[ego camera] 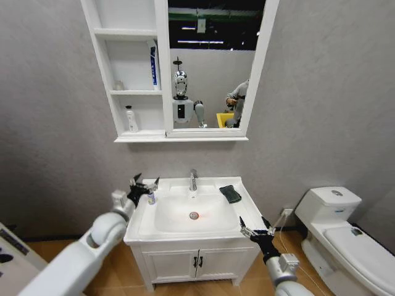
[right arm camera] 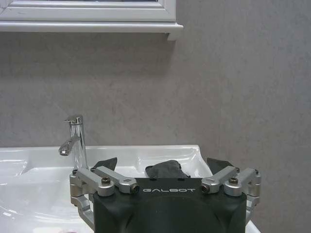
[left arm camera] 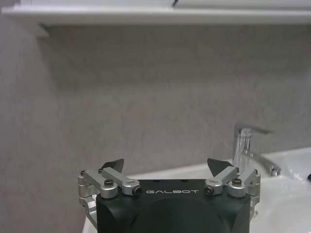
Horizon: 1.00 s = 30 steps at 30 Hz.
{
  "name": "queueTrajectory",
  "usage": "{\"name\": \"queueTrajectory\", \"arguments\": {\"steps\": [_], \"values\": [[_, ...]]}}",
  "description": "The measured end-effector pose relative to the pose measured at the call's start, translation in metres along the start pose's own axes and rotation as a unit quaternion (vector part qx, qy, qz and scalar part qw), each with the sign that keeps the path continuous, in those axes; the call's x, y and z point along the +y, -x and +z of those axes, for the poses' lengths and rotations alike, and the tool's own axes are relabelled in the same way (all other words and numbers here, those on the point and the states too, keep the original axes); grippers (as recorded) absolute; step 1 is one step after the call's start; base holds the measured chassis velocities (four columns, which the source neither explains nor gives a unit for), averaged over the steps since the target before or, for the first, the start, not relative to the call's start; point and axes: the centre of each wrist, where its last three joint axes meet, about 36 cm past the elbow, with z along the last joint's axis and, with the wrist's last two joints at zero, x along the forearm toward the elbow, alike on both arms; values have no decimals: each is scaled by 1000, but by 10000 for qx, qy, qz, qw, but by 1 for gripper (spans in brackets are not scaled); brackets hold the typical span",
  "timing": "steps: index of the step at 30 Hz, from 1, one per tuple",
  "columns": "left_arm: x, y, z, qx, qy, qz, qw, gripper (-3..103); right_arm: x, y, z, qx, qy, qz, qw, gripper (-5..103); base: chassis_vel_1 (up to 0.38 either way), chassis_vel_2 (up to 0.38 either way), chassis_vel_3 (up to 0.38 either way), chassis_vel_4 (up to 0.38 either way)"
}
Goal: Move facial cleanser and shampoo from washbasin to cabinet, then wipe washbasin with towel.
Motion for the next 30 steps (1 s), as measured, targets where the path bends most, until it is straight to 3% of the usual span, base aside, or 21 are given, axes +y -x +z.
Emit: {"name": "queueTrajectory", "arguments": {"steps": [2,5,15,25,30], "values": [[-4,10,28,202,-35,-83,9998,97,-2,0,0,-1,-12,12,10000,100,0,0,0,0],[-7,27,47,310,-87,-203,9993,97,-4,0,-1,-8,-2,27,10000,100,0,0,0,0],[4,77,82,463,-204,-658,9965,97,-11,0,-1,-2,15,30,10000,100,0,0,0,0],[13,94,79,472,-278,-823,9951,97,-12,-2,0,-13,29,46,10000,100,0,0,0,0],[14,105,80,592,-299,-795,9946,82,-15,0,-2,-44,25,64,10000,100,0,0,0,0]]}}
